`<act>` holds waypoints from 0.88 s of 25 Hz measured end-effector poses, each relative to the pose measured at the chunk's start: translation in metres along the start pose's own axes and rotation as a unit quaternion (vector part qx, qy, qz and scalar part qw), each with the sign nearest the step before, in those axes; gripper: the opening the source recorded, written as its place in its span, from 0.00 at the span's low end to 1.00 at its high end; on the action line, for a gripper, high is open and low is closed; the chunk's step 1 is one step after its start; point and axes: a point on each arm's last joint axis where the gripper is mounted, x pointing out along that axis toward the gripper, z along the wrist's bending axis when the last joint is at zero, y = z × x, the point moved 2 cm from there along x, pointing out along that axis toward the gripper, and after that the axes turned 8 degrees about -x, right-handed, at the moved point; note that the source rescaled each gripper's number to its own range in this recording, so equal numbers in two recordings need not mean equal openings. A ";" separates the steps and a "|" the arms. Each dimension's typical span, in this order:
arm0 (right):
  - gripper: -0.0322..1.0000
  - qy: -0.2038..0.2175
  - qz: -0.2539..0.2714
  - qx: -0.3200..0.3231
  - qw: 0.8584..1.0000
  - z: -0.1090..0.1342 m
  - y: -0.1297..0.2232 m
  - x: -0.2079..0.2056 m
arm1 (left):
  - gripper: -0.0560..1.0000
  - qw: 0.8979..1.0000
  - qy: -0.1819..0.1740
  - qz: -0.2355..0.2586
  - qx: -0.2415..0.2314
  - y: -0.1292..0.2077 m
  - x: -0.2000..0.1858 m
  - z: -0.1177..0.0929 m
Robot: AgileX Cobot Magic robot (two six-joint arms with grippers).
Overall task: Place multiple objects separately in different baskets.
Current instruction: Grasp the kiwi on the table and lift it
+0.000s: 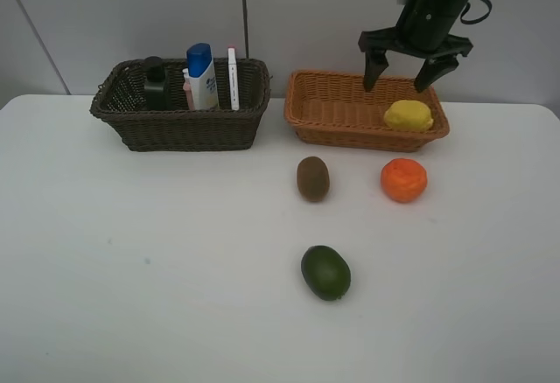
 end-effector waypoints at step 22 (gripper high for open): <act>0.96 -0.018 0.078 -0.091 0.993 0.131 0.046 0.099 | 0.95 1.000 0.000 0.000 0.000 0.000 0.000 0.000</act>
